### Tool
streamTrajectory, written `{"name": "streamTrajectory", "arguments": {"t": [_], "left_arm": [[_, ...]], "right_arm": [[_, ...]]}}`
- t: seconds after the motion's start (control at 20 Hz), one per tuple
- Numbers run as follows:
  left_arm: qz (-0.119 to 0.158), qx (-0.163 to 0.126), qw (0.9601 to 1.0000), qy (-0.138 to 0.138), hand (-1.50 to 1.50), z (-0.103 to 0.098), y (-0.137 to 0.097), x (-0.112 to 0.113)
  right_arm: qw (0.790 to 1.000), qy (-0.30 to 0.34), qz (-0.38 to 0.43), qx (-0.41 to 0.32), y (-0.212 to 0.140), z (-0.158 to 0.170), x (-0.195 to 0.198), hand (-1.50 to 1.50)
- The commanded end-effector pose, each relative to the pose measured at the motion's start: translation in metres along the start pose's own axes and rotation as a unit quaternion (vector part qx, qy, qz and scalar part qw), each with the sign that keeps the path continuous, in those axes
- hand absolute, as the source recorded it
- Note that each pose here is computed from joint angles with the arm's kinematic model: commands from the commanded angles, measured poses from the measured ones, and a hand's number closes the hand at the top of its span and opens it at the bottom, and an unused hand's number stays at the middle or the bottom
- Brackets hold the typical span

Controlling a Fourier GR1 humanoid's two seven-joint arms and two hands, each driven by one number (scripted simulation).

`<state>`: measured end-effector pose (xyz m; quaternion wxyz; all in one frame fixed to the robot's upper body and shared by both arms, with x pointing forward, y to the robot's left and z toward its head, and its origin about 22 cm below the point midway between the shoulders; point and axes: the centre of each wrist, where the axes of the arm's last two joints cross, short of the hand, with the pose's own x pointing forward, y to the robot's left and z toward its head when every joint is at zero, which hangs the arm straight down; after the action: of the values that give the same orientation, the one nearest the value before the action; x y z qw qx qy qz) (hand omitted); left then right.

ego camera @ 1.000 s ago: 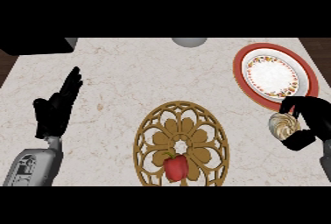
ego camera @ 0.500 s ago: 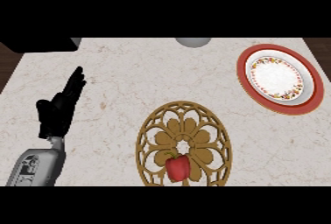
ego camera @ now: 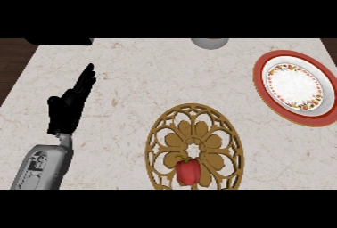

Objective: Pick the cupcake from the placemat and place it in the plate

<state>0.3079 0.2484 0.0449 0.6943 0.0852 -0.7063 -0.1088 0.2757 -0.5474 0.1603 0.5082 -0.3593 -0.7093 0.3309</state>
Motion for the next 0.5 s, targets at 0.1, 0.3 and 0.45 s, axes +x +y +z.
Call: {"name": "streamTrajectory", "arguments": {"t": [0.1, 0.3, 0.45], "left_arm": [[-0.007, -0.004, 1.0, -0.006, 0.0, -0.003, -0.01, -0.008], [-0.007, -0.003, 1.0, -0.002, 0.0, 0.0, -0.002, -0.01], [0.004, -0.008, 1.0, 0.003, 0.0, -0.013, -0.027, 0.009]], "right_arm": [[0.999, -0.005, -0.029, 0.039, 0.043, -0.05, 0.007, 1.5], [0.996, -0.028, -0.049, 0.068, 0.072, -0.06, 0.007, 1.5], [0.996, -0.021, -0.022, 0.088, 0.116, -0.092, 0.033, 1.5]]}}
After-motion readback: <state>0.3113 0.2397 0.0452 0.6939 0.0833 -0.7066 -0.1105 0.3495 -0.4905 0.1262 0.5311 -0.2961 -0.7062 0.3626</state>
